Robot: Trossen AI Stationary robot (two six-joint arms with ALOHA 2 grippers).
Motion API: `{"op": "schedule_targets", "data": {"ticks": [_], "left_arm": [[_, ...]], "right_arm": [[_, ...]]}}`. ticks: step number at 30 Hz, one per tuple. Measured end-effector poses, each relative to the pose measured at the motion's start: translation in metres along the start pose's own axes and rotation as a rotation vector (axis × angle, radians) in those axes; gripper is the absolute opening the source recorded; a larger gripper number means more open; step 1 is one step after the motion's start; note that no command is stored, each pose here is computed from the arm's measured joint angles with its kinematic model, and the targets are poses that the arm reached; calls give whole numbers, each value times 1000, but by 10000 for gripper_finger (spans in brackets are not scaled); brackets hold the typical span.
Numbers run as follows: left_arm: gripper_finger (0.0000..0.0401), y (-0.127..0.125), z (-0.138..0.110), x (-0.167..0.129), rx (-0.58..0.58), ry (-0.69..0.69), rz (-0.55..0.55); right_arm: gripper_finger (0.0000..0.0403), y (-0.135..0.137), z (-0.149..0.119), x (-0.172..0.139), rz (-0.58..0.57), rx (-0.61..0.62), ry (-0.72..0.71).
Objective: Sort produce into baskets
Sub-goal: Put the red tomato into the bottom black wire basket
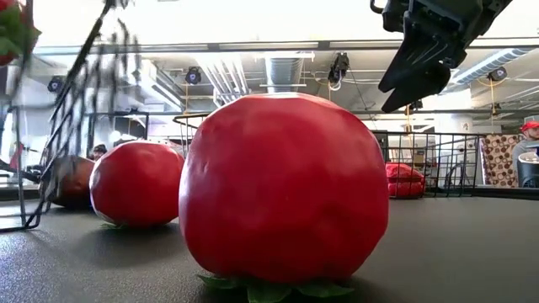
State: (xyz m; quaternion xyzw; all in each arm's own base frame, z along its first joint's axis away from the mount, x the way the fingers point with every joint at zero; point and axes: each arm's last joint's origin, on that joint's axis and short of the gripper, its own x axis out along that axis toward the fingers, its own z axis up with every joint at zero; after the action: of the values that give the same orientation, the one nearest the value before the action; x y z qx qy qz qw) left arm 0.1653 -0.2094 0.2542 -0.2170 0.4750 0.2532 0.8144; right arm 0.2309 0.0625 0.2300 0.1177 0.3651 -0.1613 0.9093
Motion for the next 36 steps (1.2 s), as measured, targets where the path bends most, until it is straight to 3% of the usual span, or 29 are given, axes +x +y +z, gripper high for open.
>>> {"op": "schedule_targets", "data": {"ticks": [7, 16, 26, 31, 36], "left_arm": [[254, -15, -4, 8, 52, -23, -167], [254, -10, 1, 6, 84, -69, -103], [262, -29, 3, 5, 132, -104, -244], [285, -36, 0, 27, 135, -85, -167], [306, -23, 3, 46, 88, 42, 27]], "right_arm": [[393, 0, 0, 0, 0, 0, 1], [393, 0, 0, 0, 1, 1, 0], [393, 0, 0, 0, 1, 1, 0], [393, -1, -1, 1, -2, -1, 4], [393, -1, -2, 1, -2, -2, 4]]}}
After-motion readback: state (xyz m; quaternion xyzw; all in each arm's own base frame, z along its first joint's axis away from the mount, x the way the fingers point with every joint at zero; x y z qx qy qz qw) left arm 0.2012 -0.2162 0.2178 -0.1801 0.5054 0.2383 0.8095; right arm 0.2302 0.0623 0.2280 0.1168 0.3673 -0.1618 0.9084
